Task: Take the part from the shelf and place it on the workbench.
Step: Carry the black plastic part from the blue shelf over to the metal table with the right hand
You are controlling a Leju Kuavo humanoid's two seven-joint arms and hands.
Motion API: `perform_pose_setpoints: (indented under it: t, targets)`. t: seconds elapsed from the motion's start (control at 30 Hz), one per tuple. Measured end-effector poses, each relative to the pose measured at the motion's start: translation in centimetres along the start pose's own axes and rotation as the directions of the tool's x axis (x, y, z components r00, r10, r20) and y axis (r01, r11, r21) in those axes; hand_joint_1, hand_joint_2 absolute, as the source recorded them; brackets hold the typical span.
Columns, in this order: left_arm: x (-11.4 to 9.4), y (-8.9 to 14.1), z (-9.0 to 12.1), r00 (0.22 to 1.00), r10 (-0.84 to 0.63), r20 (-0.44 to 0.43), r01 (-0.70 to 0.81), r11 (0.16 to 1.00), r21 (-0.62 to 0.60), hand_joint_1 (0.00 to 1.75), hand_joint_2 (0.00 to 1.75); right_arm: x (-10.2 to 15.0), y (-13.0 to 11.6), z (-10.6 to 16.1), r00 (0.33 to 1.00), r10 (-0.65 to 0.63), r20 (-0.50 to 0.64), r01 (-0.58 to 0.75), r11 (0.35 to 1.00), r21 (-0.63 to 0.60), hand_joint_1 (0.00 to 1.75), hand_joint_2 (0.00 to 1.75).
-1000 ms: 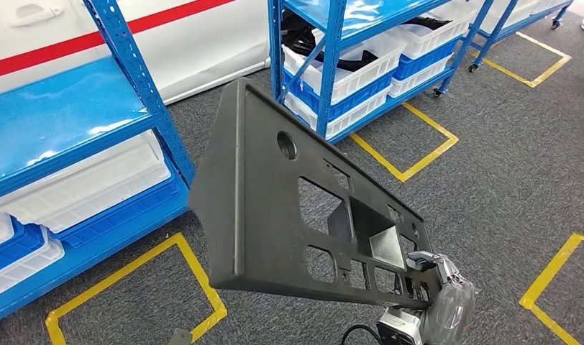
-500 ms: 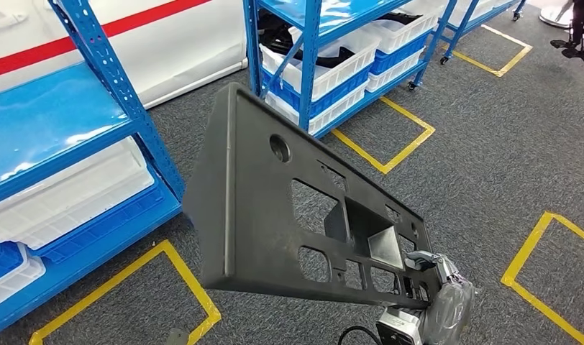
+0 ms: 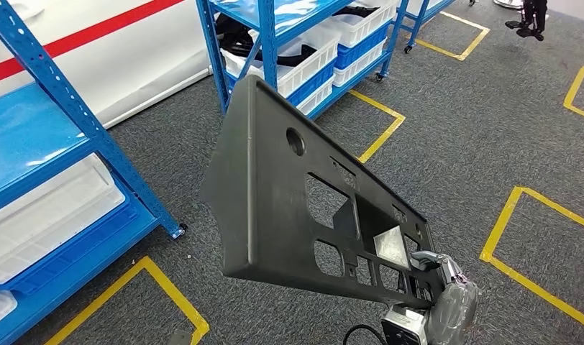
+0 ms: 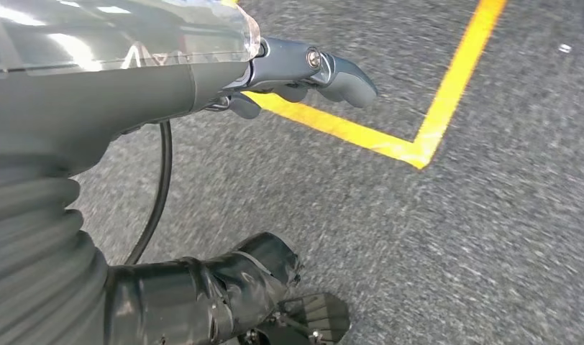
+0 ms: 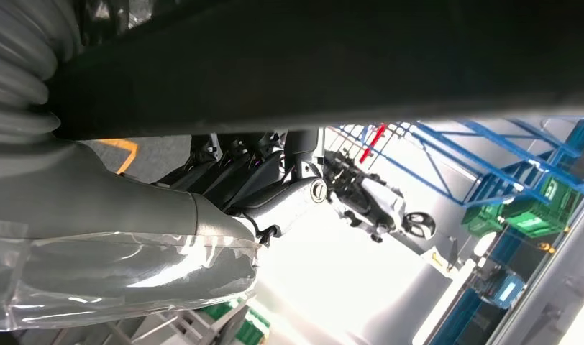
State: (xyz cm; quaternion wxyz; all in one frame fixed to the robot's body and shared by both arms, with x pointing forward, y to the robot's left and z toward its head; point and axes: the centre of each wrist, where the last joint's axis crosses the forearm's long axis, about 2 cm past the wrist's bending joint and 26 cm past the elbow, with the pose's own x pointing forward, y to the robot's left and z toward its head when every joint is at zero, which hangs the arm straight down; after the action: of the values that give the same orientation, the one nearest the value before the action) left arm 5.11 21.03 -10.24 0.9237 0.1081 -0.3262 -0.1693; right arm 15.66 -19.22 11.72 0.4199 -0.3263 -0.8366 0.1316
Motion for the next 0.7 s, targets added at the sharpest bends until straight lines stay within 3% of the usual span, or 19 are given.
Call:
perform_pose_setpoints:
  t: [0.7]
  targets:
    - [0.36, -0.05, -0.15, 1.000, 0.003, 0.007, -0.003, 1.000, 0.001, 0.00, 1.75, -0.25, -0.10, 0.03, 1.000, 0.006, -0.009, -0.006, 1.000, -0.002, 1.75, 1.75]
